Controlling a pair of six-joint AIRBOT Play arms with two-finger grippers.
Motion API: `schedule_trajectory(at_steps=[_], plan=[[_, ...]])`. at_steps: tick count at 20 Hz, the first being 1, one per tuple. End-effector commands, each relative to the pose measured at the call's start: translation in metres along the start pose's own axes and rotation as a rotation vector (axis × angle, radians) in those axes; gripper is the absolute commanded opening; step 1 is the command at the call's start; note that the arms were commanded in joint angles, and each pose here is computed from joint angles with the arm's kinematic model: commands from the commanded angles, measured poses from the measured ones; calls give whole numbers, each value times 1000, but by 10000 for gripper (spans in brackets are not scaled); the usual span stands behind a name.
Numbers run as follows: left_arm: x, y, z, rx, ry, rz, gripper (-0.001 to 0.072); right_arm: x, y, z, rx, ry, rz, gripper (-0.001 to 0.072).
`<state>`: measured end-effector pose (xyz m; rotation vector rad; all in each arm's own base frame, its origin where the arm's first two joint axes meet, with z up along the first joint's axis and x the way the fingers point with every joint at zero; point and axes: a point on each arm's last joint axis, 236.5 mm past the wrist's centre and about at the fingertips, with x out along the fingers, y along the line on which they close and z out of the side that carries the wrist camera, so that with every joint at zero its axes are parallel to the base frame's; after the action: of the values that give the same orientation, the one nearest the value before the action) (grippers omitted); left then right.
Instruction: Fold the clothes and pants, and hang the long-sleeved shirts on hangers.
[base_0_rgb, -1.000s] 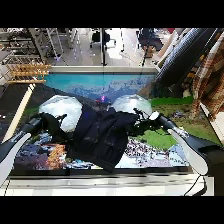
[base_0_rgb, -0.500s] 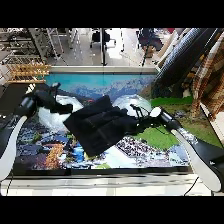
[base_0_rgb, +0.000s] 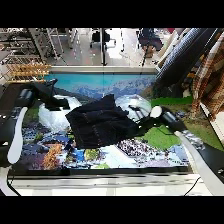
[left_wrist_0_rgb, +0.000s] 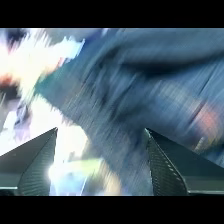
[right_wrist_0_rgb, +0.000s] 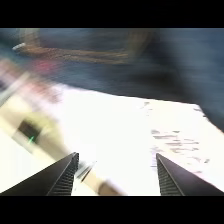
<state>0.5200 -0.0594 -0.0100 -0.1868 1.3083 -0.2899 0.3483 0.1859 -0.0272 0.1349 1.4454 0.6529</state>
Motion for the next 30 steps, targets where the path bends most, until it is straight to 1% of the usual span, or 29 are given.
schedule_trajectory(at_steps=[1, 2, 4, 7, 10, 12, 16, 18, 19, 20, 21, 22, 24, 26, 28, 30], plan=[[-16, -7, -55, -38, 193, -127, 561, -43, -64, 36, 150, -219, -59, 564], [-16, -23, -67, -48, 214, -203, 561, -53, -78, 44, 200, -273, -48, 564], [-6, -54, -102, -49, 294, -314, 561, -58, -97, 48, 248, -308, -46, 565], [25, -80, -167, -54, 429, -349, 563, -47, -113, 46, 258, -283, -46, 567], [42, -96, -205, -27, 487, -375, 564, -31, -124, 56, 272, -248, -26, 588], [45, -97, -211, -23, 504, -379, 564, -16, -119, 61, 278, -190, 48, 588], [49, -109, -210, -4, 492, -384, 563, 7, -83, 77, 231, -109, 259, 582], [56, -115, -206, 14, 463, -371, 562, 19, -62, 60, 196, 19, 333, 560], [59, -119, -206, 27, 459, -368, 562, 22, -53, 53, 165, 58, 353, 457], [60, -124, -208, 40, 461, -367, 515, 23, -47, 50, 129, 69, 365, 244], [61, -128, -210, 58, 466, -370, 309, 20, -40, 53, 118, 58, 384, 37], [61, -130, -211, 70, 467, -371, 16, 14, -35, 59, 104, 42, 402, 31], [61, -131, -211, 97, 462, -378, 14, -7, -28, 76, 56, -15, 390, 30], [56, -126, -208, 113, 449, -386, 13, -39, -19, 102, -16, -119, 344, 29], [45, -117, -202, 116, 425, -394, 11, -73, -24, 141, -58, -294, 227, 29], [34, -105, -193, 100, 387, -392, 11, -102, -30, 184, -36, -496, 132, 30]])
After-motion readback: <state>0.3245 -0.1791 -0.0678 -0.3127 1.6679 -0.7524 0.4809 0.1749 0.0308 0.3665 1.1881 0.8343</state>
